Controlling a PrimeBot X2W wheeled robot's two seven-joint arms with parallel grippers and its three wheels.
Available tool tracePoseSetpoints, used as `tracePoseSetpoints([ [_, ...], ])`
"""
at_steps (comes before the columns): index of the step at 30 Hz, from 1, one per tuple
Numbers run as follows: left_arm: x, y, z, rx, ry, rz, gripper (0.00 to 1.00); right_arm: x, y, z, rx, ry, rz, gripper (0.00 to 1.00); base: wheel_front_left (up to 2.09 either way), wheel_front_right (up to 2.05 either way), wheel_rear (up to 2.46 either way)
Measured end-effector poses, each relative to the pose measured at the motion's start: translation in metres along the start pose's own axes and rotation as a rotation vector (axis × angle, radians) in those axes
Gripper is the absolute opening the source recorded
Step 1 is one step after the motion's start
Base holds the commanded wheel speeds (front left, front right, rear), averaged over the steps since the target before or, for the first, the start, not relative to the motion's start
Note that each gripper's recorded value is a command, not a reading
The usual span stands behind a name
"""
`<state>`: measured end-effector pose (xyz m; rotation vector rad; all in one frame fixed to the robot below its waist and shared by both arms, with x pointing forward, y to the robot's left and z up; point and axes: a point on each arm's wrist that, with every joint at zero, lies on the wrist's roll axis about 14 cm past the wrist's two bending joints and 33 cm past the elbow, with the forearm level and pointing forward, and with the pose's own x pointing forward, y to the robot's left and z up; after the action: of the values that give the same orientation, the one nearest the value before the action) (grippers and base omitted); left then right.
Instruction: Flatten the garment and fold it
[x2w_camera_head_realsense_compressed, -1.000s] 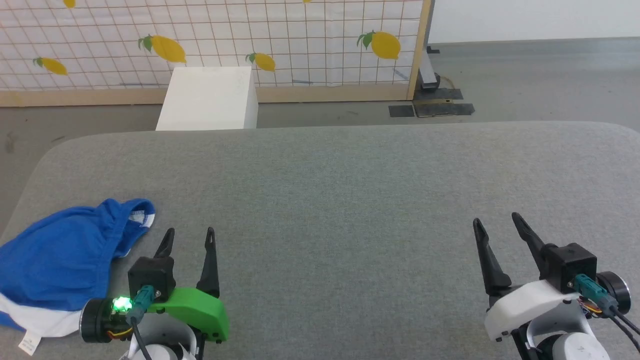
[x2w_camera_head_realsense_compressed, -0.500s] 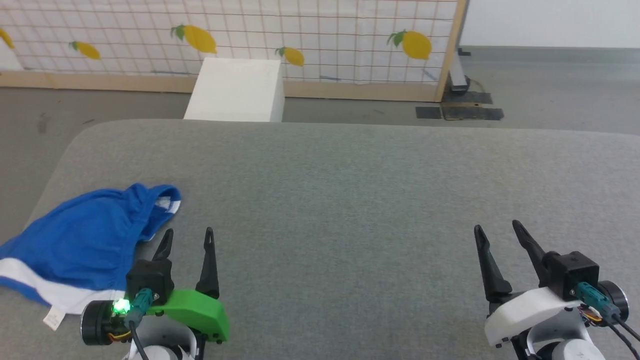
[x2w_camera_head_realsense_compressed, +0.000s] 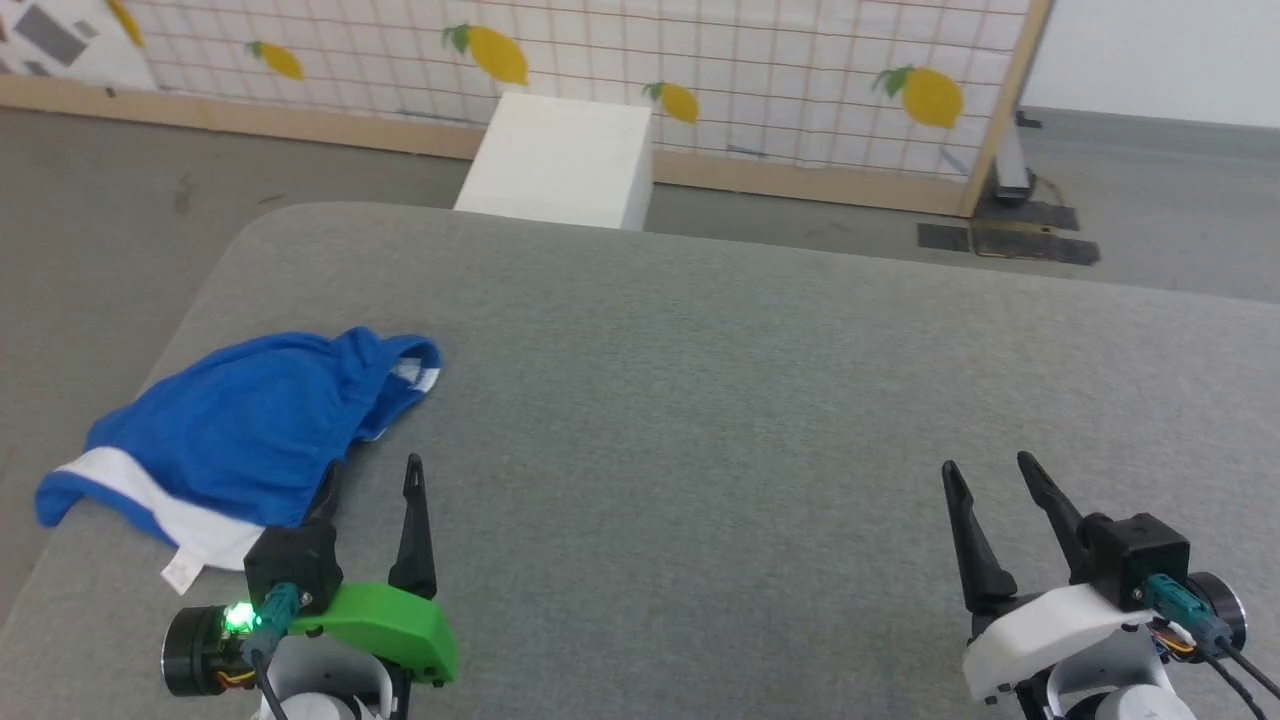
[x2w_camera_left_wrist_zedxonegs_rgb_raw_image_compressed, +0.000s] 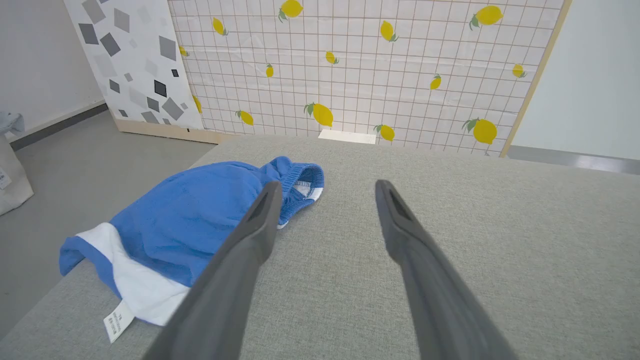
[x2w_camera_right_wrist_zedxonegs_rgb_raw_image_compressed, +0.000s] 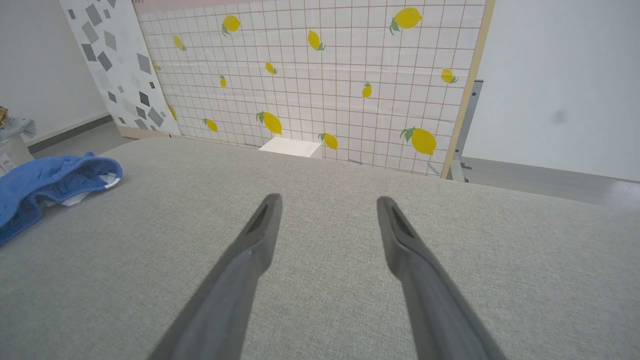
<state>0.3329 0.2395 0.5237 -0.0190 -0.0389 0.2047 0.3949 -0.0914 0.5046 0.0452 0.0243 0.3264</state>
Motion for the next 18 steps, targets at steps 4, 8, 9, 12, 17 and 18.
tracePoseSetpoints([
  [4, -0.006, 0.011, 0.0, 0.0, -0.004, 0.035, 1.0, 0.006, 0.011, -0.004, 0.009, 0.007, 0.033, 1.0, 0.0, 0.0, 0.0],
  [8, -0.013, 0.022, -0.001, -0.002, -0.004, 0.072, 1.0, 0.012, 0.02, -0.007, 0.011, 0.011, 0.064, 1.0, 0.0, 0.0, 0.0],
  [9, -0.015, 0.025, -0.002, -0.002, -0.002, 0.081, 1.0, 0.013, 0.023, -0.008, 0.012, 0.013, 0.072, 1.0, 0.0, 0.0, 0.0],
  [12, -0.02, 0.032, -0.002, 0.0, -0.006, 0.104, 1.0, 0.017, 0.03, -0.009, 0.013, 0.013, 0.094, 1.0, 0.0, 0.0, 0.0],
  [17, -0.031, 0.048, -0.002, 0.0, -0.01, 0.158, 1.0, 0.024, 0.047, -0.014, 0.014, 0.02, 0.146, 1.0, 0.0, 0.0, 0.0],
  [18, -0.033, 0.05, -0.002, 0.0, -0.013, 0.166, 1.0, 0.024, 0.049, -0.015, 0.014, 0.02, 0.153, 1.0, 0.0, 0.0, 0.0],
])
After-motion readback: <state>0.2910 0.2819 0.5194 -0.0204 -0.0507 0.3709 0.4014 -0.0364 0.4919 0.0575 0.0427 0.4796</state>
